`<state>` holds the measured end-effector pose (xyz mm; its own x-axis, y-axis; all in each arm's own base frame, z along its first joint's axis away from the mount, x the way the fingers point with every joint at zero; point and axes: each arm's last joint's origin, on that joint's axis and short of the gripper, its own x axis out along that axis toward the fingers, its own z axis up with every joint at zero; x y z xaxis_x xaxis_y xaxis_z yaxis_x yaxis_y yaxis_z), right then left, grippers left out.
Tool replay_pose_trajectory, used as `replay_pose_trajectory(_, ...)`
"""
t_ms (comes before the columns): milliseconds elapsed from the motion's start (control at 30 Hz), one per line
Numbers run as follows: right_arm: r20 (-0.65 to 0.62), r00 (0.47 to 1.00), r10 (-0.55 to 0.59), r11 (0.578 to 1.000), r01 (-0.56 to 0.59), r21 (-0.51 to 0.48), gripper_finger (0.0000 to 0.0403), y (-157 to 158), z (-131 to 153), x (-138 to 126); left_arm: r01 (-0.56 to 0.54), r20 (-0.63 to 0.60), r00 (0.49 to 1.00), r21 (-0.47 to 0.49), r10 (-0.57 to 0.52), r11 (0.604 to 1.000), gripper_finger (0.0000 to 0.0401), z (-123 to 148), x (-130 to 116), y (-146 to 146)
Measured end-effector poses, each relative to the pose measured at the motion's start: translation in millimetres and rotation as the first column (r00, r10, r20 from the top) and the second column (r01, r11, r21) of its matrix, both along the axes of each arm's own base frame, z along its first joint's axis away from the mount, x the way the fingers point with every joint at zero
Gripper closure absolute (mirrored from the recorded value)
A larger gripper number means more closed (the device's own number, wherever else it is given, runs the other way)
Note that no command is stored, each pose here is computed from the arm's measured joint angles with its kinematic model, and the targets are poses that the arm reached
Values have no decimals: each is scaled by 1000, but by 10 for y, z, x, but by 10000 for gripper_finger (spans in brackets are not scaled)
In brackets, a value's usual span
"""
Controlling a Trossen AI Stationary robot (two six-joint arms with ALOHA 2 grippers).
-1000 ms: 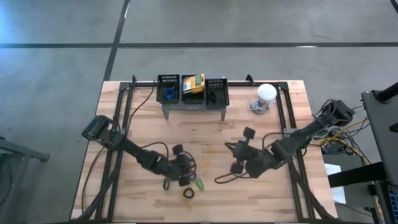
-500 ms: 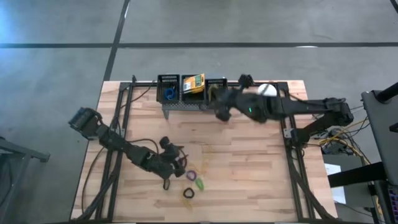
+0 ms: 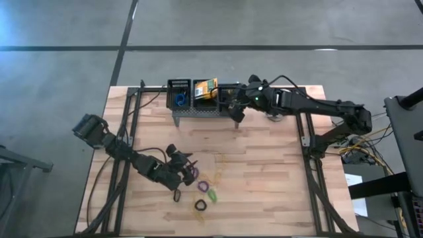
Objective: Pick & Place Office Desk Supplies
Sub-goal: Put the yellow rubber band into the right black bin on the shelf
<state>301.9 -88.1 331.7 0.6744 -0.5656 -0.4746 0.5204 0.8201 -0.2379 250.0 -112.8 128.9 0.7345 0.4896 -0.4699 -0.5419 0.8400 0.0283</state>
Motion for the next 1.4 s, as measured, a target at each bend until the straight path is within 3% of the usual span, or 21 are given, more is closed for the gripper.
replay_pose_trajectory(167,-10,1000,1,1000,-1,8,384,-9,-31,3,0,1,1000,0,0,1000,217,1,1,0)
replay_pose_trajectory(433,11,1000,-7,999,6,48,308,-23,3,-5,0,1,1000,-1,0,1000,217,1,1,0)
replay_pose_trajectory(600,-2,991,135,989,-135,59,286,432,-137,76,1,-1,1000,1,-1,1000,217,1,1,1)
replay_pose_trajectory(733,13,955,298,950,-298,90,282,980,-445,100,1,-1,1000,1,-1,1000,217,1,1,1)
replay_pose_trajectory(933,85,890,448,876,-456,160,284,1558,-1050,-103,1,-1,1000,1,-1,1000,217,0,1,0)
replay_pose_trajectory(1067,192,844,501,805,-536,255,271,1685,-1336,-228,0,-1,1000,1,0,1000,217,0,2,2)
replay_pose_trajectory(1167,233,826,513,789,-561,251,256,1744,-1525,-221,-7,1,1000,6,7,1000,217,0,5,12)
replay_pose_trajectory(1300,192,814,548,774,-581,251,240,1815,-1767,-45,-13,13,1000,6,13,1000,217,-9,-2,18)
replay_pose_trajectory(1400,143,780,609,733,-623,273,233,1885,-1899,189,-14,14,1000,4,14,1000,217,-16,-8,22)
